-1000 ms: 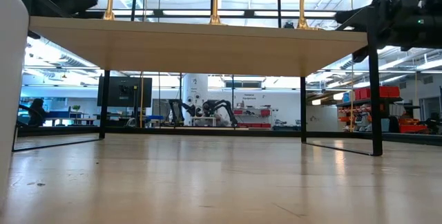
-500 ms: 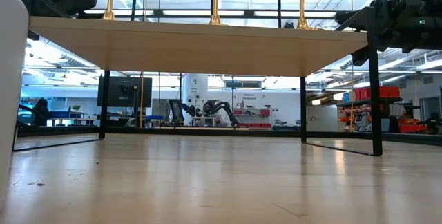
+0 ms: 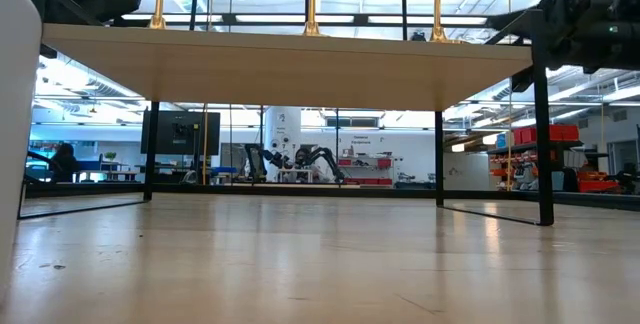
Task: Pick & Place candle stick holders
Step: Return to Home Position
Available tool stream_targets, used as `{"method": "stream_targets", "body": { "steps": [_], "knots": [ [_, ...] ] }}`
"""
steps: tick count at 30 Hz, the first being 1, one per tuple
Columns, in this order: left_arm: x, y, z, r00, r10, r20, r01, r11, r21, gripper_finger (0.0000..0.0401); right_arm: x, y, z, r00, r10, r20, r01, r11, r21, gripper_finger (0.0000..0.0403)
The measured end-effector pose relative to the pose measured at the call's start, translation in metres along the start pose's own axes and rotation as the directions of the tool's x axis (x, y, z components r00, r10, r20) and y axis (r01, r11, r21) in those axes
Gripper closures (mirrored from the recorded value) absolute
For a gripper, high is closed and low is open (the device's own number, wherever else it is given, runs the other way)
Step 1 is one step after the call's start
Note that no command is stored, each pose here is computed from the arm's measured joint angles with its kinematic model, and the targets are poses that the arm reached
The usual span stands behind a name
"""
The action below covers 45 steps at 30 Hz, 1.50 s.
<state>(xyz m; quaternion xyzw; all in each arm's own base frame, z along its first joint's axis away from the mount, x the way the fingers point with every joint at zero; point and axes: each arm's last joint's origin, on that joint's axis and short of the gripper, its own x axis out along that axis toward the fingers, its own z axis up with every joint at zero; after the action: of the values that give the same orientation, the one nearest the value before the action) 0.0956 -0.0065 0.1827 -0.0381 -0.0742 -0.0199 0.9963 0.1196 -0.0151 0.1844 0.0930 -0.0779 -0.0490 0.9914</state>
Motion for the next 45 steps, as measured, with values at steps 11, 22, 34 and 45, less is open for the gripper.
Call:
{"method": "stream_targets", "body": {
  "steps": [11, 22, 34, 45],
  "knots": [
    [0.000, 0.000, 0.000, 1.000, 0.000, 0.001, 0.000, 1.000, 0.000, 0.0190, -0.015, 0.004, 0.019, 0.983, 0.036, 0.181, -0.036, 0.999, -0.007, 0.0153],
    [0.000, 0.000, -0.002, 1.000, 0.000, 0.002, 0.000, 1.000, -0.001, 0.0190, -0.035, 0.009, 0.042, 0.901, 0.088, 0.425, -0.085, 0.996, -0.026, 0.0153],
    [0.000, 0.000, -0.003, 1.000, 0.000, -0.002, 0.000, 1.000, 0.000, 0.0190, -0.033, 0.009, 0.040, 0.911, 0.084, 0.405, -0.082, 0.996, -0.024, 0.0153],
    [0.000, 0.003, -0.003, 1.000, 0.026, -0.002, -0.026, 1.000, 0.004, 0.0190, -0.028, 0.007, 0.026, 0.963, 0.103, 0.249, -0.030, 0.959, -0.283, 0.0153]
  ]
}}
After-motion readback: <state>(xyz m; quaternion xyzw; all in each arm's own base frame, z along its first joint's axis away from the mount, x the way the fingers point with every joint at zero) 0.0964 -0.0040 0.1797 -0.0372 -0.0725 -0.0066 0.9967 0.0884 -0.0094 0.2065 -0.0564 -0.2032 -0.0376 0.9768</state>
